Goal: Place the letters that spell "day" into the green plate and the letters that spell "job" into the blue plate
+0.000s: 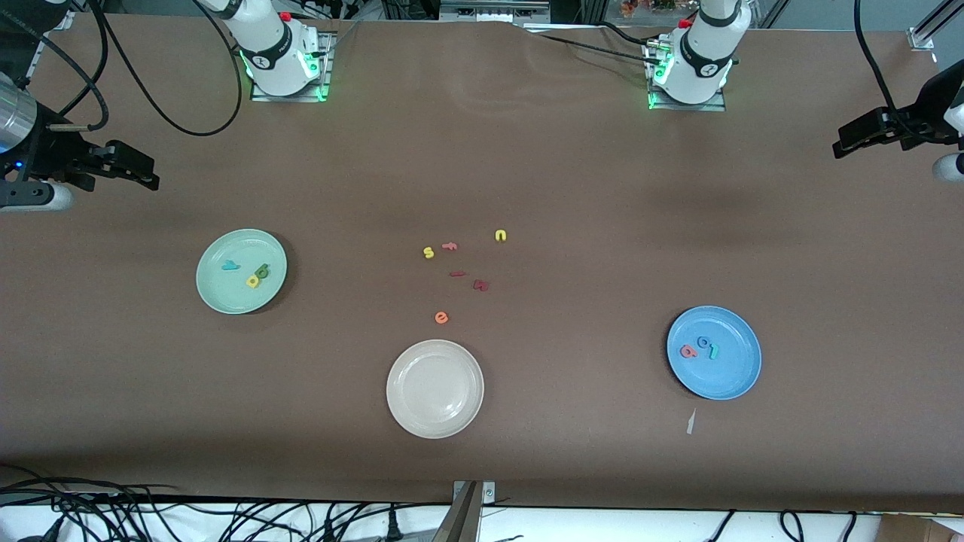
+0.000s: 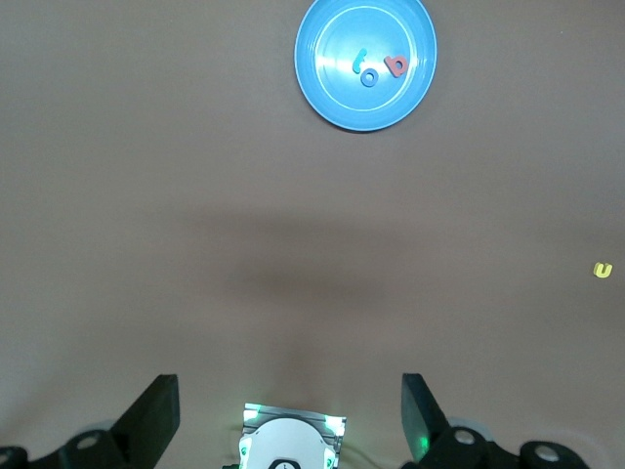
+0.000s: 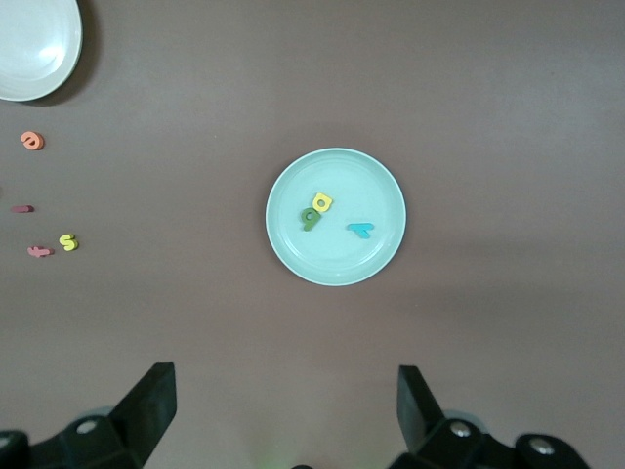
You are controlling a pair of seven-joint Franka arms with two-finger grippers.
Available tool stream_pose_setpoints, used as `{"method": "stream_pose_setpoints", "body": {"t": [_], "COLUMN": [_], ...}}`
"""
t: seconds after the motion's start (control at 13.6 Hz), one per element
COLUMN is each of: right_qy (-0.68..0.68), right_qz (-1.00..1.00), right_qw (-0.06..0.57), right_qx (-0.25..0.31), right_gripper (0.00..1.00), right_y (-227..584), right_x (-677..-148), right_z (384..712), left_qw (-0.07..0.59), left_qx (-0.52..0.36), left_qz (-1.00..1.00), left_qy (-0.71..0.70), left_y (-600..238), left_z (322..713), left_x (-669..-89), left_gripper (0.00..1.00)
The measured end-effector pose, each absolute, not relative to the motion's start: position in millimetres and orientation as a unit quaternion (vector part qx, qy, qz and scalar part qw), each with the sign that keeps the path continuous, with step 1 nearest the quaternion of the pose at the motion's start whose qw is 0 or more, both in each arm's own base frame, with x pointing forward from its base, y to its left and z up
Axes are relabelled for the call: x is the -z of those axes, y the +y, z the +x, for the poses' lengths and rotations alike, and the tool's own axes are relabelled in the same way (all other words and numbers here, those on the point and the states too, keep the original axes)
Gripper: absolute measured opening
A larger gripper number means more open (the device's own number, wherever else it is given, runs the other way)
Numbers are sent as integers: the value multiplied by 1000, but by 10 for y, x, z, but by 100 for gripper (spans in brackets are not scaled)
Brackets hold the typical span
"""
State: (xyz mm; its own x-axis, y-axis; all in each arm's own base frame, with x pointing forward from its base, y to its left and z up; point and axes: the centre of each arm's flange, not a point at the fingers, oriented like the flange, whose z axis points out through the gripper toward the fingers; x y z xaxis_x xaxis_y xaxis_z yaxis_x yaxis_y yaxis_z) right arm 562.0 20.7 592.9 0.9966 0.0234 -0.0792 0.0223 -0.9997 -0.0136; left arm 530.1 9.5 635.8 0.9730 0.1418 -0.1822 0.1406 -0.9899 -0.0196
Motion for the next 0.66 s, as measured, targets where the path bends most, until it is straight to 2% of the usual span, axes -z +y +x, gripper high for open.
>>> {"method": "stream_pose_setpoints", "body": {"t": [0.66], "right_qy": [-9], "right_qz": [-999], "right_qw": [-3], "right_qx": [-42], "right_gripper": [100], "right_y": [167], "right_x": [-5897], "right_z": [5638], "left_qw": [3], "left_qx": [-92], "left_qz": [-993], "left_qy": [-71], "left_y": [95], "left_z": [5301], "left_x": [-6358], "left_gripper": [100]}}
